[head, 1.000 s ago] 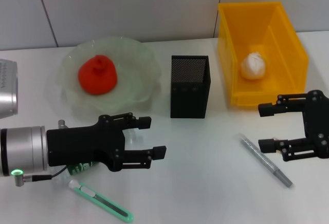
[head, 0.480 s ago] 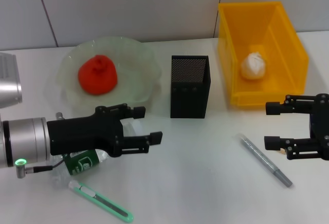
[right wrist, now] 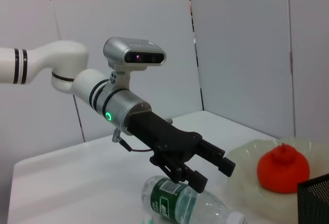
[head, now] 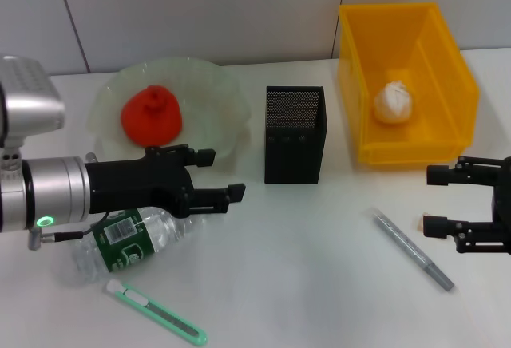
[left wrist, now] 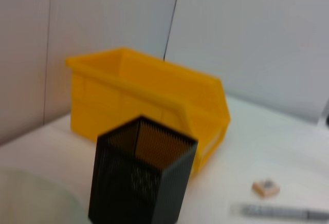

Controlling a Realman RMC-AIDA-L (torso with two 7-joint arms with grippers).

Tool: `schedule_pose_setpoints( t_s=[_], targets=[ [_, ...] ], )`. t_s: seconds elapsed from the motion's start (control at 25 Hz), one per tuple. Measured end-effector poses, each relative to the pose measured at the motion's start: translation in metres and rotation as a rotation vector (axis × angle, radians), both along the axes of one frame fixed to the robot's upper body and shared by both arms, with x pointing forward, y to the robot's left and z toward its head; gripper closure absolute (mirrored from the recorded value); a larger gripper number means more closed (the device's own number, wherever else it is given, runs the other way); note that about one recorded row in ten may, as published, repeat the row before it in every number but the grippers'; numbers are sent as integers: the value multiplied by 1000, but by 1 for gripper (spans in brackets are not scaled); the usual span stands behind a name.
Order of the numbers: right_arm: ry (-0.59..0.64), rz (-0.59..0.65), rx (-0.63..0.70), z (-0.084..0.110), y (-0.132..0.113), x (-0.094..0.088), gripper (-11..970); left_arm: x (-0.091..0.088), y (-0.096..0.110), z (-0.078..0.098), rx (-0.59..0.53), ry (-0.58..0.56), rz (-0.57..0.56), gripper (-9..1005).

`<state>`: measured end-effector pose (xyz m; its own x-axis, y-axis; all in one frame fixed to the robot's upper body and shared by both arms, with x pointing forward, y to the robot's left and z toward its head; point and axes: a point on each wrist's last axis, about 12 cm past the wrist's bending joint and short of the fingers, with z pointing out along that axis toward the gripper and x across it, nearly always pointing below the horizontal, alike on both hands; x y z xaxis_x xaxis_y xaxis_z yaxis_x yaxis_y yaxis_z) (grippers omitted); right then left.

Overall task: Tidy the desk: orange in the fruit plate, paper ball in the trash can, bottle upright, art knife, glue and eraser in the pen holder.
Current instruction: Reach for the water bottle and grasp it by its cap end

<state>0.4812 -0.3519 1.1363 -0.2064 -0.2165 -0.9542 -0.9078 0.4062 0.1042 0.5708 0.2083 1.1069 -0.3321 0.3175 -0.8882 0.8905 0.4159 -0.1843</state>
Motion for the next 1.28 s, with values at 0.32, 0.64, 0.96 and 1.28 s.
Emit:
schedule_pose_setpoints(
  t_s=[0.32,0.64,0.96,1.28],
  targets=[
    [1,-5,11,-7,0,-4,208,6,-14,21,210,43,11,171],
    [6,-13,22,-13,0,-4,208,7,-34,31,408,31,17,171],
    [10,-13,27,-15,0,-5,208,14,-36,30,391,-16,81,171],
    [16,-13,21,-15,-1,-6,208,10,-42,22,422,-8,46,171]
  ],
)
